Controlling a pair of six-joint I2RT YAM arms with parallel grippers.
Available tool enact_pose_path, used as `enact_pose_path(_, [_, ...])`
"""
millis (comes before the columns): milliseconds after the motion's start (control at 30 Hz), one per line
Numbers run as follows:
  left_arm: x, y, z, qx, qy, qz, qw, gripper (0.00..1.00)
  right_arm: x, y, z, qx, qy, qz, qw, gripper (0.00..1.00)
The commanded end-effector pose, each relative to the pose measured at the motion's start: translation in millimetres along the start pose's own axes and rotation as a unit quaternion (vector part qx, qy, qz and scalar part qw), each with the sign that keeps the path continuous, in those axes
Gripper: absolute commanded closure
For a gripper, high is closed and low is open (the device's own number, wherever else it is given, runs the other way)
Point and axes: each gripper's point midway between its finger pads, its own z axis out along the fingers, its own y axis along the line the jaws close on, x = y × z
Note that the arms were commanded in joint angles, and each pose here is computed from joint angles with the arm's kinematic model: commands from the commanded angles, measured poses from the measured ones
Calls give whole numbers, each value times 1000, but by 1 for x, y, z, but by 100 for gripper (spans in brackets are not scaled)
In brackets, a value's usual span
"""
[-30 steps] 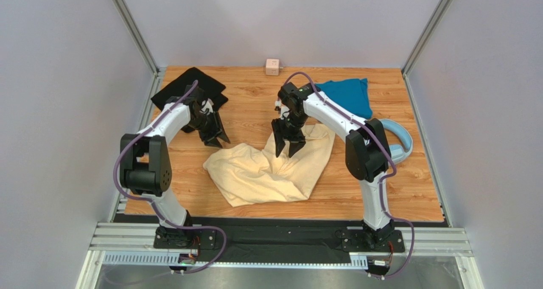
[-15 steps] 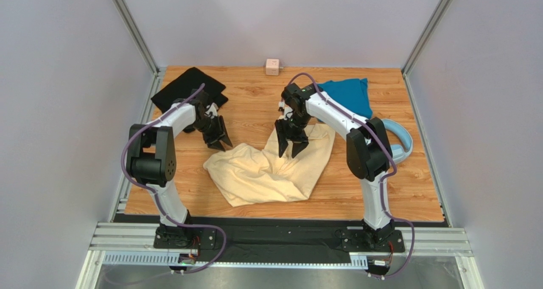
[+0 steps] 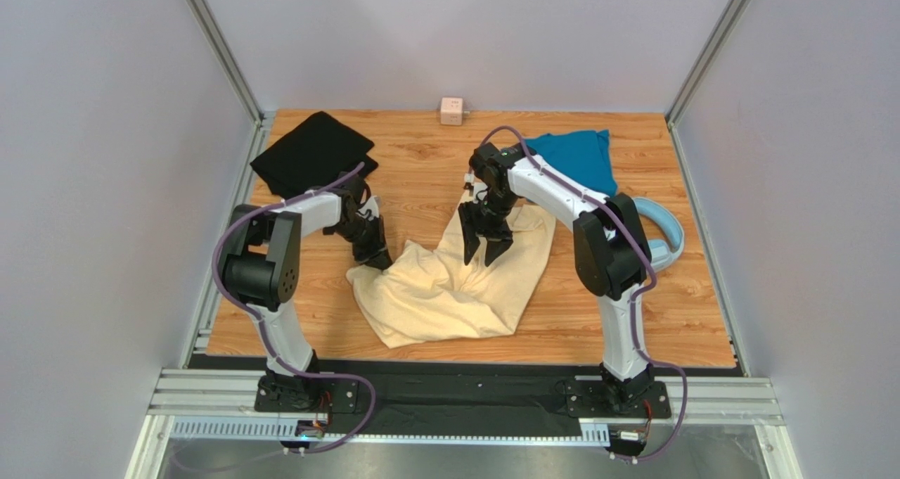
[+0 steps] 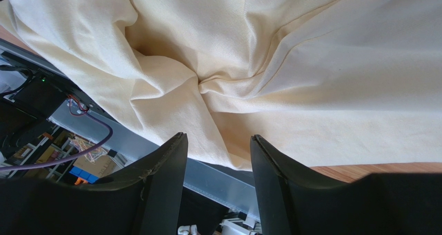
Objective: Fold and stack the t-shirts
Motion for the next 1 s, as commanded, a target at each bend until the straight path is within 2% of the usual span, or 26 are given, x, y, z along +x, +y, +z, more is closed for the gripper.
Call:
enact_pose_path(0, [8,-14,-8,24,-12,26,999,100,0,3,0,-14,-8,-12,1000,50])
enact_pose_path(333, [-10,-52,-78,47,-130,61,988,100,7,-5,6,-8,-13,-8,1000,60])
enact_pose_path(533, [-6,-74,-110,75,-152,73,983,100,8,-7,7,-6,-21,-4,1000,59])
enact_pose_path(633, [-3,-73,-111,73,-152,80,982,100,8,1,5,-28,-23,-5,999,47])
enact_pose_path(700, [-2,-71,-108,72,-147,81,983,89,6,6,5,-44,-32,-5,998,43])
enact_pose_path(733, [-2,-70,-105,71,-142,80,984,85,6,13,5,-64,-30,-2,998,38])
enact_pose_path(767, [-3,-68,-104,68,-139,79,985,77,2,17,8,-77,-34,-3,996,36])
enact_pose_path(800, [-3,-67,-103,65,-137,78,985,75,1,20,8,-85,-34,-1,996,36])
enact_pose_path(967, [-1,-63,-97,58,-125,73,988,75,-7,34,8,-103,-34,-9,994,36])
